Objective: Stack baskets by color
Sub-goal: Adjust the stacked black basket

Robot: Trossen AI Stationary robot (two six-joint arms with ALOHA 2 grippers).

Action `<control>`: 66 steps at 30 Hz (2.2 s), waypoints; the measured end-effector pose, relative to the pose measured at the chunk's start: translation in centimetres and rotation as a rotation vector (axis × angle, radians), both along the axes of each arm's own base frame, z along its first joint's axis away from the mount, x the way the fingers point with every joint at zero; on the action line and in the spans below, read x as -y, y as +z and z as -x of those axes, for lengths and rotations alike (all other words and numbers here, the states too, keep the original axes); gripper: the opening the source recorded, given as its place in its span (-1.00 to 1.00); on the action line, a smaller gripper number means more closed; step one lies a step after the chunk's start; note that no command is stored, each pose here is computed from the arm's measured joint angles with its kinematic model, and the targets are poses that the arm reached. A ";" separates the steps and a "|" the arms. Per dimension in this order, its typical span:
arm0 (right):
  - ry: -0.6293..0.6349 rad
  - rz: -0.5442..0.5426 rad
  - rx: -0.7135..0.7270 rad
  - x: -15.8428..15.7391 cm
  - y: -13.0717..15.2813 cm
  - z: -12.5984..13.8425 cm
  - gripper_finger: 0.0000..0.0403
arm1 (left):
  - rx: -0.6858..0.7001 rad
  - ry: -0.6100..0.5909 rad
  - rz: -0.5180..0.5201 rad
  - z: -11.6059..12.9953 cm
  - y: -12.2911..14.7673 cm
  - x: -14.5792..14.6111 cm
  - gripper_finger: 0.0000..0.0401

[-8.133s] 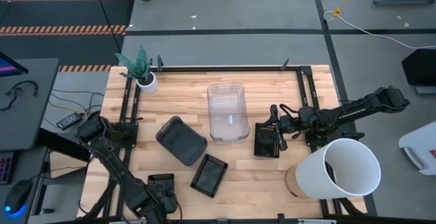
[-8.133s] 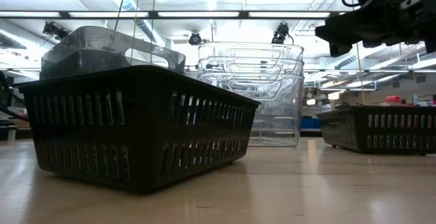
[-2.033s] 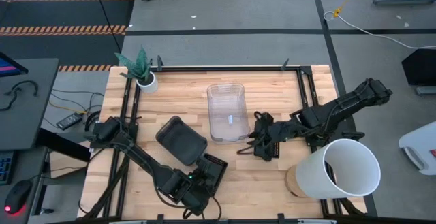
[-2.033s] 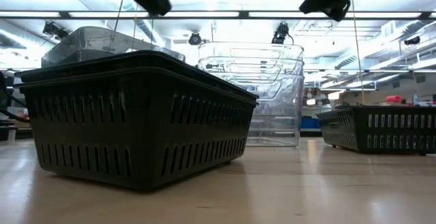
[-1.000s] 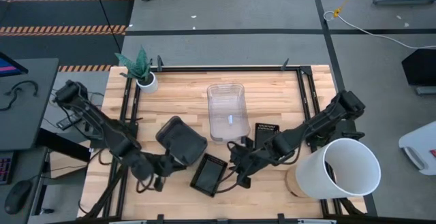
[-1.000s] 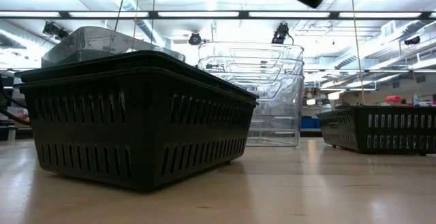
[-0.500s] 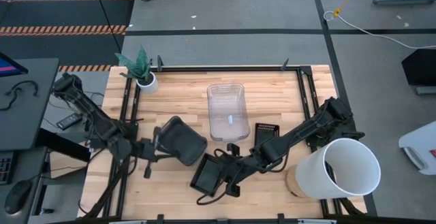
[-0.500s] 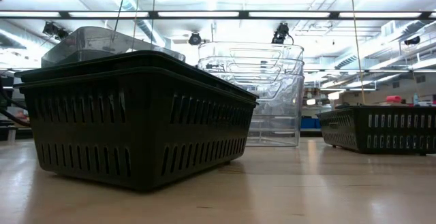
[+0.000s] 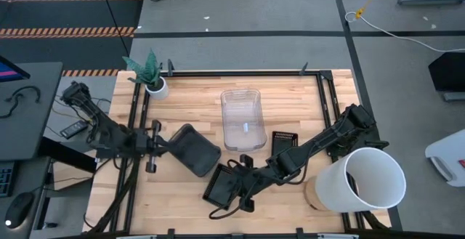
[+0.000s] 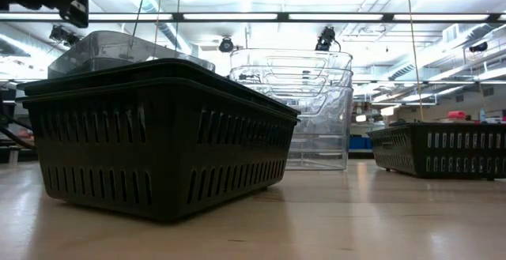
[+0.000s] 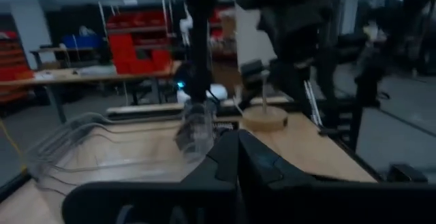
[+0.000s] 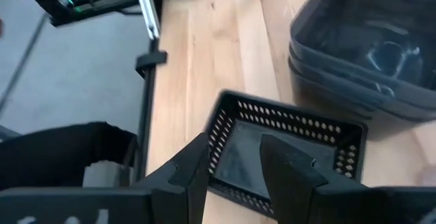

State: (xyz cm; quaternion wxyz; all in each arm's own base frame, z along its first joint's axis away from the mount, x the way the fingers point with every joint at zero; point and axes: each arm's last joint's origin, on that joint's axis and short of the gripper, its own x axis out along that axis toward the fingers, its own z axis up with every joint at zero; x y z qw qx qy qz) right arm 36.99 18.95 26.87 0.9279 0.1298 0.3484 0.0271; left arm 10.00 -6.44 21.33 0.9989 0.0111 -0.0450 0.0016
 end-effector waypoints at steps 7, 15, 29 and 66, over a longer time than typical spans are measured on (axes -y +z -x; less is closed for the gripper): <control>0.030 -0.006 0.074 -0.7 0.6 -0.2 -0.32 | 0.068 0.062 0.013 1.1 -0.5 -1.1 -0.98; 0.065 0.033 0.157 -2.4 -0.7 -1.0 -0.32 | 0.072 0.083 0.010 1.8 -0.5 -1.8 -0.98; 0.101 -0.024 0.239 -2.5 -3.0 -3.6 -0.32 | 0.103 0.136 -0.041 2.8 -0.2 -2.8 -0.98; 0.351 0.265 0.121 -4.2 -5.2 -4.9 0.11 | -0.040 0.027 0.335 2.5 -2.2 -2.2 -0.87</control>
